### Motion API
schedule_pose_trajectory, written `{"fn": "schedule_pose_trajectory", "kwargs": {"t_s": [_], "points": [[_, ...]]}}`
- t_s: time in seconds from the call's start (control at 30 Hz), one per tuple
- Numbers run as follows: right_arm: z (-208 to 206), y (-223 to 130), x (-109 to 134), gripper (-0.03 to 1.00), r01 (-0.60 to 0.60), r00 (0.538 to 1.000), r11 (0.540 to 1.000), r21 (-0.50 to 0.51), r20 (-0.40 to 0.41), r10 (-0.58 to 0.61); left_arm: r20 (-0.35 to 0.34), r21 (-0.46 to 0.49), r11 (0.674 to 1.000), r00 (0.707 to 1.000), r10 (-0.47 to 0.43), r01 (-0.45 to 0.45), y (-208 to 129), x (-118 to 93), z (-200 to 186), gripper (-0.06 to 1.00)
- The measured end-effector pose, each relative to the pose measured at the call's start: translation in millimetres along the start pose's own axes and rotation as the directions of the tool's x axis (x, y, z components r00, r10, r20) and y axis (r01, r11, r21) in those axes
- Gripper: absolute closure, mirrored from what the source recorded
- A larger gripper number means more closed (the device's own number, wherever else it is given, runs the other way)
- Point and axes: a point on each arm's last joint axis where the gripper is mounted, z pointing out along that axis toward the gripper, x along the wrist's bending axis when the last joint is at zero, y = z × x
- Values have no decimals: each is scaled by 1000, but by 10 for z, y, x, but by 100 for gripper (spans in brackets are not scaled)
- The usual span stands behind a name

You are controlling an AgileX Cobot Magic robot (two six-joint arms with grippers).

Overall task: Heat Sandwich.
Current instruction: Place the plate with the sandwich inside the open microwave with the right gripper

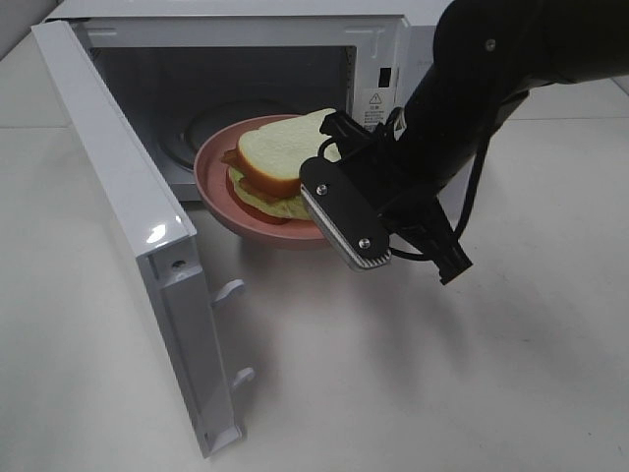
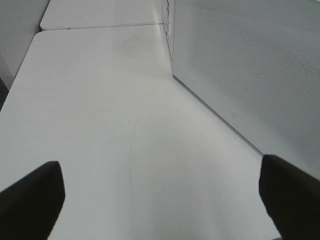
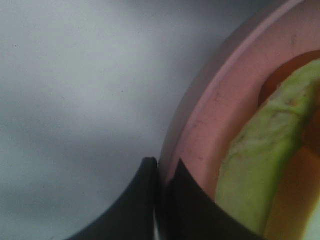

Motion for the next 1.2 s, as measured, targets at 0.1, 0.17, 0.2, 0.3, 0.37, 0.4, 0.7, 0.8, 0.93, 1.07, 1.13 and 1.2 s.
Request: {"fn": "schedule_pose_trajectory", "kwargs": {"t_s": [0.1,0.17,0.2,0.3,0.37,0.4,0.7,0.8,0.93,1.07,1.13,1.2], "points": [[52,-3,-76,93,2,1000,1000,0,-6,-2,0,0,1000,1000,0,0,0,0,0,-5],[102,-5,-115,93,1,1000,1000,-2,-23,-1,0,0,1000,1000,0,0,0,0,0,-5],[115,-5,-139,93,1,1000,1000,-2,-28,-1,0,0,1000,1000,0,0,0,0,0,-5],[173,-7,-201,93,1,999,1000,-4,-38,-1,0,0,1000,1000,0,0,0,0,0,-5],[192,-9,-227,93,1,999,1000,-4,-37,-1,0,0,1000,1000,0,0,0,0,0,-5],[226,-10,-270,93,0,999,1000,-4,-37,0,0,0,1000,1000,0,0,0,0,0,-5],[314,-22,-513,93,-14,999,1000,0,-36,14,0,0,1000,1000,0,0,0,0,0,-5],[332,-32,-632,93,-35,999,999,9,-33,35,0,0,1000,1000,0,0,0,0,0,-5],[339,-37,-710,93,-43,999,999,12,-25,44,0,0,1000,1000,0,0,0,0,0,-5],[368,-40,-804,93,-51,998,999,13,-25,52,0,0,1000,1000,0,0,0,0,0,-5],[397,-44,-832,93,-68,997,998,16,-32,68,0,0,1000,1000,0,0,0,0,0,-5],[433,-52,-859,92,-76,996,997,24,-41,77,0,0,1000,1000,0,0,0,0,0,-5]]}}
